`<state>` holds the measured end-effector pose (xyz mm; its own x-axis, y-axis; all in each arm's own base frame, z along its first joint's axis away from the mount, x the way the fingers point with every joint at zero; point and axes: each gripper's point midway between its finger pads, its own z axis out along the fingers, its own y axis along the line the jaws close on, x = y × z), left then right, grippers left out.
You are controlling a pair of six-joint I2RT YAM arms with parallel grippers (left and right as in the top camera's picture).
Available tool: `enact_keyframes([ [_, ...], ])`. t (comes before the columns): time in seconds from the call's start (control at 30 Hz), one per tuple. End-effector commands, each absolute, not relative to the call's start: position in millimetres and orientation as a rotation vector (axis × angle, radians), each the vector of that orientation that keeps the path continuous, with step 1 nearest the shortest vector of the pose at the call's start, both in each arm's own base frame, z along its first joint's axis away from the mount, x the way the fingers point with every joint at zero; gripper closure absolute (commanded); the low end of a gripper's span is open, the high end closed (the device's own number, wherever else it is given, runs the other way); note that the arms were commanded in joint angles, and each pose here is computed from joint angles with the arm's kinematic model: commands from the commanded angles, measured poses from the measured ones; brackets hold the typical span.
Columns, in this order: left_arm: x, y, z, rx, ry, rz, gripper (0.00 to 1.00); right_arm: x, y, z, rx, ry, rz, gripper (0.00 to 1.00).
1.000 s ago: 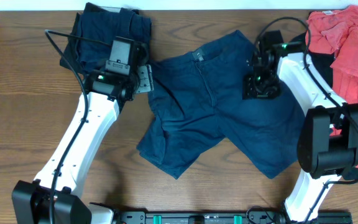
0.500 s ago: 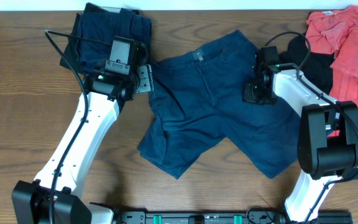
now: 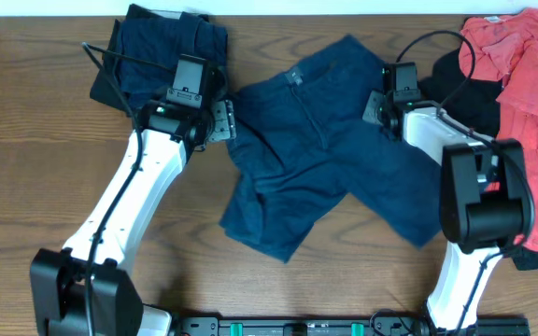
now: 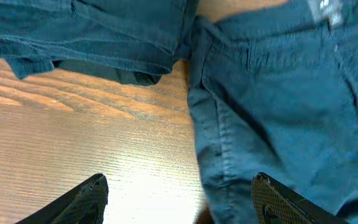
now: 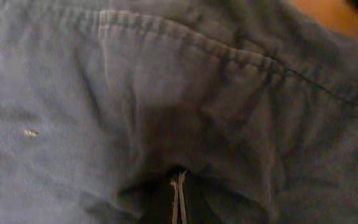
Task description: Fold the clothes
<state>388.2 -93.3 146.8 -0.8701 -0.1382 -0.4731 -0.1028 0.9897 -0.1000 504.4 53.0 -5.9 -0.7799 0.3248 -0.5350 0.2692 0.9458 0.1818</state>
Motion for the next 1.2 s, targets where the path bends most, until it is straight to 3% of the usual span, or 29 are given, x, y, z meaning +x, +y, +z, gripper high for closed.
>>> enact_keyframes([
  [0.0,388.7,-96.5,136.2,-0.159,2.663,-0.096,0.24,459.0,49.2,-107.2,0.475,2.734,0.085,0.99],
  [0.2,391.8,-114.3,120.0,-0.114,2.694,-0.143,0.24,496.6,57.0,-132.5,0.442,2.663,0.135,0.99],
  [0.33,391.6,-125.3,106.2,-0.079,2.723,-0.152,0.24,539.2,65.5,-121.5,0.373,2.57,0.182,0.97],
  [0.53,394.6,-137.6,91.3,-0.044,2.738,-0.154,0.24,618.1,74.9,-38.7,0.193,2.404,0.174,0.95],
  [0.7,400.0,-140.9,84.1,-0.04,2.733,-0.156,0.23,651.7,84.2,44.2,-0.001,2.366,0.145,0.93],
  [0.77,405.9,-143.1,84.3,-0.038,2.711,-0.165,0.23,648.7,88.7,72.8,-0.043,2.402,0.163,0.86],
  [0.9,422.3,-149.2,84.2,-0.004,2.652,-0.184,0.23,615.9,99.0,119.3,-0.099,2.532,0.25,0.51],
  [1.17,452.3,-154.6,45.3,0.058,2.613,-0.173,0.23,520.3,120.9,173.5,-0.215,2.778,0.477,0.44],
])
